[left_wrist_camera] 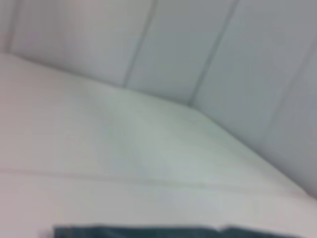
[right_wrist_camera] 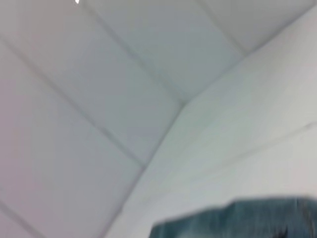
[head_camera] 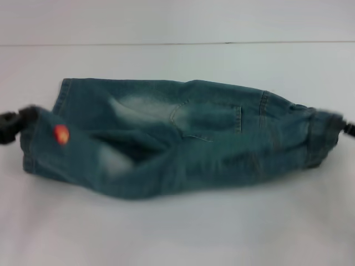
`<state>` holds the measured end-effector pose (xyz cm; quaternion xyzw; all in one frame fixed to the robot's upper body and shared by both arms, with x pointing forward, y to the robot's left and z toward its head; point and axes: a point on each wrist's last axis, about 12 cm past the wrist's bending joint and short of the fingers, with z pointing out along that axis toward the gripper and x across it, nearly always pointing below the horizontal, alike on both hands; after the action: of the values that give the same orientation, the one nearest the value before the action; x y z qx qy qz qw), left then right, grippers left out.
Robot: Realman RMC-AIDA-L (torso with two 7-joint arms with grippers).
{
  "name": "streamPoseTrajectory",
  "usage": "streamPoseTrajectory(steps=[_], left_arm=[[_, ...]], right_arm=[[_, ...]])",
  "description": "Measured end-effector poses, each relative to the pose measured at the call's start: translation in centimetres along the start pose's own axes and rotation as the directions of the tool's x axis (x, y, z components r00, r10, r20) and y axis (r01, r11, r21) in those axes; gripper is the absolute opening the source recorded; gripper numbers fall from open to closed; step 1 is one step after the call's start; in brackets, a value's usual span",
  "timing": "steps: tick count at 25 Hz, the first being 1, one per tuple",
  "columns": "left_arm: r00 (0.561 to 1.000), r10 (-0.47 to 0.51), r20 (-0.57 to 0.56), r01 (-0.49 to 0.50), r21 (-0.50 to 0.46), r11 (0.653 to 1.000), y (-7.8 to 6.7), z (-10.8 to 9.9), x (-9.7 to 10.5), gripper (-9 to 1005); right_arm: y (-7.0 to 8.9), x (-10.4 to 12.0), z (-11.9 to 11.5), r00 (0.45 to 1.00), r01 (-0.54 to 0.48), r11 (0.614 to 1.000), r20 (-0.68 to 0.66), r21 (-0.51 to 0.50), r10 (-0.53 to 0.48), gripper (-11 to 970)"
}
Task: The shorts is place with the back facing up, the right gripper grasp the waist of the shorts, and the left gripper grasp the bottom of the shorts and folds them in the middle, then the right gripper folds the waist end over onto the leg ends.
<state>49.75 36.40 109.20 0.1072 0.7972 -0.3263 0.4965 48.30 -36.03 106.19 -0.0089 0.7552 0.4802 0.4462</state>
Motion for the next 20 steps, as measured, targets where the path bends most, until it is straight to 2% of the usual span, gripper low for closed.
streamPoseTrajectory(steps=[7, 13, 20], left_arm=[[0.994, -0.017, 0.105, 0.026, -0.082, 0.996, 1.0, 2.2, -1.2, 19], [0.986, -0.032, 0.167, 0.049, -0.099, 0.994, 1.2, 5.1, -1.8, 18], [0.979, -0.012, 0.202, 0.041, -0.139, 0.989, 1.5, 6.8, -2.3, 18]], right_arm=[[-0.5, -1.9, 1.0, 0.967, -0.111, 0.994, 0.231, 0.005, 0.107, 46], [-1.2, -2.6, 2.9, 0.955, -0.157, 0.985, 0.264, 0.066, 0.134, 52], [-2.1, -3.5, 4.2, 0.947, -0.177, 0.974, 0.295, 0.14, 0.129, 60]])
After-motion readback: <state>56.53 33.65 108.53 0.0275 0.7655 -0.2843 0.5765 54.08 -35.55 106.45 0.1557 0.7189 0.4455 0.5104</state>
